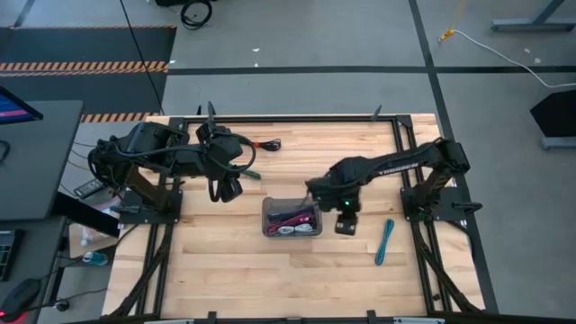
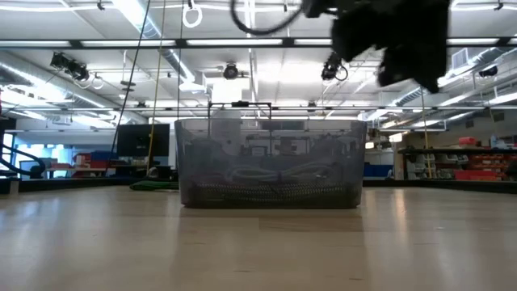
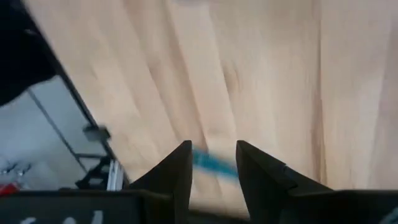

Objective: Pick and place USB-C Cables
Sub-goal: Put the blue charger cable into the black bin, then put the green charger cable into the black bin

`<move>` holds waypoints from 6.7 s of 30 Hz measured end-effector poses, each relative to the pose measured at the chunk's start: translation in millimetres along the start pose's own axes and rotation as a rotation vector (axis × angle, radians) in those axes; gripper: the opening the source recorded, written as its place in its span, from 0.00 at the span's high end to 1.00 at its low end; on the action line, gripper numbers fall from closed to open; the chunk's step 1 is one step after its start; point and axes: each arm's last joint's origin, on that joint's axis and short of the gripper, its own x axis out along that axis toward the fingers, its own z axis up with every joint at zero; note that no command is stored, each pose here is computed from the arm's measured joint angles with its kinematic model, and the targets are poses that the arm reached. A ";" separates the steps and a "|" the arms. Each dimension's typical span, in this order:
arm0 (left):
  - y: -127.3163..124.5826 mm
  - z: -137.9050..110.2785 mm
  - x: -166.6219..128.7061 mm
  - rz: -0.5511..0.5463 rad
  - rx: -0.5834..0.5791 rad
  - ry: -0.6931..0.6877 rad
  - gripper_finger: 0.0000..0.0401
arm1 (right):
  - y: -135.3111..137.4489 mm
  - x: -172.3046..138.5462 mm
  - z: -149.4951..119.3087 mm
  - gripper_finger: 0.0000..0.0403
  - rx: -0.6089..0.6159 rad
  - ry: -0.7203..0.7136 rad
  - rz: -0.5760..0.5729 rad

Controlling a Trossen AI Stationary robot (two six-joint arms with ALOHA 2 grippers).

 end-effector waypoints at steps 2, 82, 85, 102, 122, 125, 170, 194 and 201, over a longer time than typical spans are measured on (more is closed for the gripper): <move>0.1 0.0 0.0 0.000 0.000 0.000 0.54 | 7.5 2.2 -11.5 0.68 0.074 0.038 -0.059; 0.2 0.0 -0.1 0.000 0.078 0.000 0.54 | 84.4 100.1 -97.2 0.95 1.043 -0.610 -0.093; 0.2 0.0 -0.1 0.000 0.074 0.000 0.54 | 105.7 51.2 -102.8 0.95 0.867 -0.716 -0.079; 0.1 0.1 -0.1 0.000 0.043 -0.001 0.54 | 100.6 -113.6 -51.8 0.95 -0.364 -0.846 0.032; -0.6 -0.3 -0.2 -0.025 -0.028 0.011 0.54 | -4.8 -23.1 39.7 0.95 -0.505 -0.341 0.102; -0.6 -0.2 -0.2 -0.025 -0.028 0.010 0.54 | -9.8 -9.1 46.9 0.95 -0.516 -0.313 0.134; -0.5 -0.2 -0.2 -0.024 -0.027 0.010 0.54 | -26.8 2.1 70.6 0.95 -0.525 -0.367 0.058; -4.7 -9.6 30.2 0.056 0.014 0.109 0.54 | -9.6 -57.8 59.6 0.70 -0.467 -0.381 -0.024; -9.1 -47.6 98.7 0.199 0.127 0.374 0.54 | 6.1 -119.6 28.1 0.70 -0.440 -0.377 -0.029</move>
